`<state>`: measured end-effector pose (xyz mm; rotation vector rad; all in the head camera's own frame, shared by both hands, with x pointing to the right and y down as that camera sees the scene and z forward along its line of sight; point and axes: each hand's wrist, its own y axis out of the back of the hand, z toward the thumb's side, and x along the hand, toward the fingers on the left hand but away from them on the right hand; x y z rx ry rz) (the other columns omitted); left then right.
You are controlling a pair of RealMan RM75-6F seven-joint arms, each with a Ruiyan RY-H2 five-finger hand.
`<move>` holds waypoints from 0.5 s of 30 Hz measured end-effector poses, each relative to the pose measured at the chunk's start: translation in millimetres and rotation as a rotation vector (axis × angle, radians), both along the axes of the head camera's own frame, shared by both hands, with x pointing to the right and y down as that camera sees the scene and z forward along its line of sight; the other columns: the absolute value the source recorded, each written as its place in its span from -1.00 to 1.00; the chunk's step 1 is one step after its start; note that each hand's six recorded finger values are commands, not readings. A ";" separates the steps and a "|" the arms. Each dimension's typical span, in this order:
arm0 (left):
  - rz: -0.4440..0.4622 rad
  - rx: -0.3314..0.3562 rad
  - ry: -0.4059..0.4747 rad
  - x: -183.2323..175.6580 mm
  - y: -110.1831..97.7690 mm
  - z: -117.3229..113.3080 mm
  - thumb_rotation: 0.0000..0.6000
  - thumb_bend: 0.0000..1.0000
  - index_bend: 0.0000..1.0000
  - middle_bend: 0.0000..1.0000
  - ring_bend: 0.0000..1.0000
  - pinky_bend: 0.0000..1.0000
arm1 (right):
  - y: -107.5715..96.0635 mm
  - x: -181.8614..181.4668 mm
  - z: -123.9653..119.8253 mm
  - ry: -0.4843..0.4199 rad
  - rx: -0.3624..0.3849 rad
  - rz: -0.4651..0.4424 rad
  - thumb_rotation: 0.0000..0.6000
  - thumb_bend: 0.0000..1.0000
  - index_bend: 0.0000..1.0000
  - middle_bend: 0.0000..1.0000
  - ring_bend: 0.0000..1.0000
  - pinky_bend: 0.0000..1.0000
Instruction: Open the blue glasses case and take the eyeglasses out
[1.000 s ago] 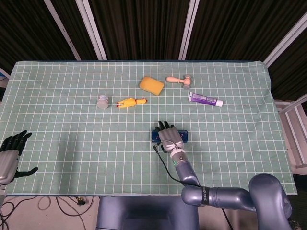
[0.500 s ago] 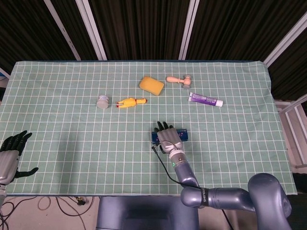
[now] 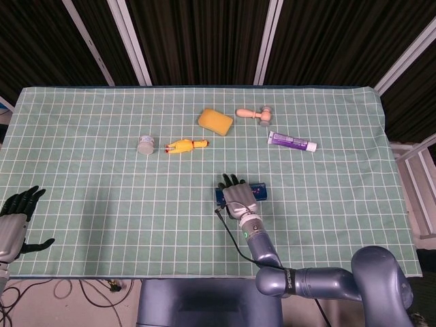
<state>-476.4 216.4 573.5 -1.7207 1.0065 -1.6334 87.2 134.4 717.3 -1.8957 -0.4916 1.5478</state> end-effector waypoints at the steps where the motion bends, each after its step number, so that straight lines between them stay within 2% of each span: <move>1: 0.000 0.000 0.000 0.0 -0.1 0.0 1.00 -0.96 -1.00 -1.00 -1.00 -1.00 | 0.1 0.1 0.3 0.001 -0.001 0.001 1.00 0.12 -0.59 -1.00 -1.00 -0.58; 6: -0.001 -0.001 0.000 -0.2 -0.1 0.1 1.00 -0.96 -1.00 -1.00 -1.00 -1.00 | 0.2 -0.3 0.9 0.001 -0.002 0.002 1.00 0.13 -0.59 -1.00 -1.00 -0.58; 15: -0.004 -0.003 0.002 -0.4 -0.1 0.4 1.00 -0.96 -1.00 -1.00 -1.00 -1.00 | 0.8 -0.1 1.3 0.006 -0.005 0.002 1.00 0.29 -0.59 -1.00 -1.00 -0.58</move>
